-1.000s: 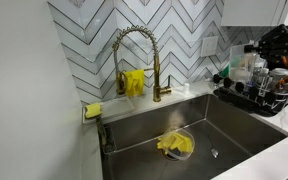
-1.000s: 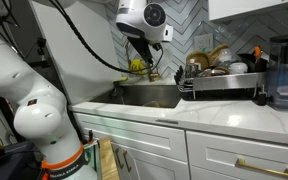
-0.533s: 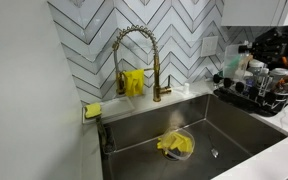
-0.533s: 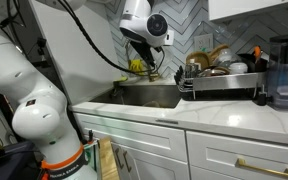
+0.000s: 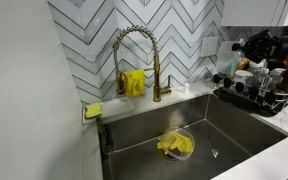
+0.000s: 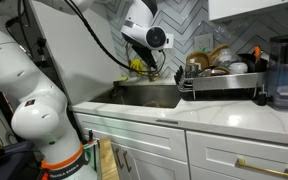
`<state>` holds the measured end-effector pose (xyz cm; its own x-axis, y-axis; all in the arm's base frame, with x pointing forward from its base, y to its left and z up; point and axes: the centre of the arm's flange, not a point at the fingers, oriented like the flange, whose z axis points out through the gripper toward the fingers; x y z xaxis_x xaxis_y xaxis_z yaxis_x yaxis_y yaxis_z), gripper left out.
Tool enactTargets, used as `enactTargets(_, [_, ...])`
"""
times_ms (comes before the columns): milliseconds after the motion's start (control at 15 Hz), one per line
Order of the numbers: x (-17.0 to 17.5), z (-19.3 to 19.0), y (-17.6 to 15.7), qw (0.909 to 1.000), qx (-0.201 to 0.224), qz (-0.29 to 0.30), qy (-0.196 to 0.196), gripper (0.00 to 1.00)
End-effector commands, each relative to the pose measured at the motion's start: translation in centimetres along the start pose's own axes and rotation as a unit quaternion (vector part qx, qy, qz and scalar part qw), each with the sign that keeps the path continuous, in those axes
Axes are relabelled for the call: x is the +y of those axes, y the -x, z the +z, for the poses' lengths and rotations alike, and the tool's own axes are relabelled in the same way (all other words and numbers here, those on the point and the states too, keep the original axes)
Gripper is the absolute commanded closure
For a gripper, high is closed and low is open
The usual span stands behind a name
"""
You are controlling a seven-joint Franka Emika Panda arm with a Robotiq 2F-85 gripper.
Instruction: Put the bowl on the edge of the dish rack
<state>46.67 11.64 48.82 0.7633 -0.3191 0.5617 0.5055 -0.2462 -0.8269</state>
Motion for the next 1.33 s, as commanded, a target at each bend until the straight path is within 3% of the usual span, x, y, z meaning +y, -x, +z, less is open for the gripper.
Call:
enactTargets(0, [2.4,2.1,1.6,0.9986,0.04,-0.017,-0.031,0.98])
enactTargets(400, [4.8,4.8,3.1,0.996,0.074,-0.043,-0.024,0.98])
enactTargets(467, [4.2,3.7,2.5,0.9971,0.065,-0.035,-0.022,0.93])
enactTargets(667, [4.7,4.3,2.9,0.9971,0.063,-0.037,-0.023,0.93])
enactTargets(733, [4.7,3.4,2.8,0.997,0.069,-0.03,-0.019,0.98])
enactTargets(1267, [6.0,0.3,1.1,0.997,0.077,0.003,-0.002,0.98])
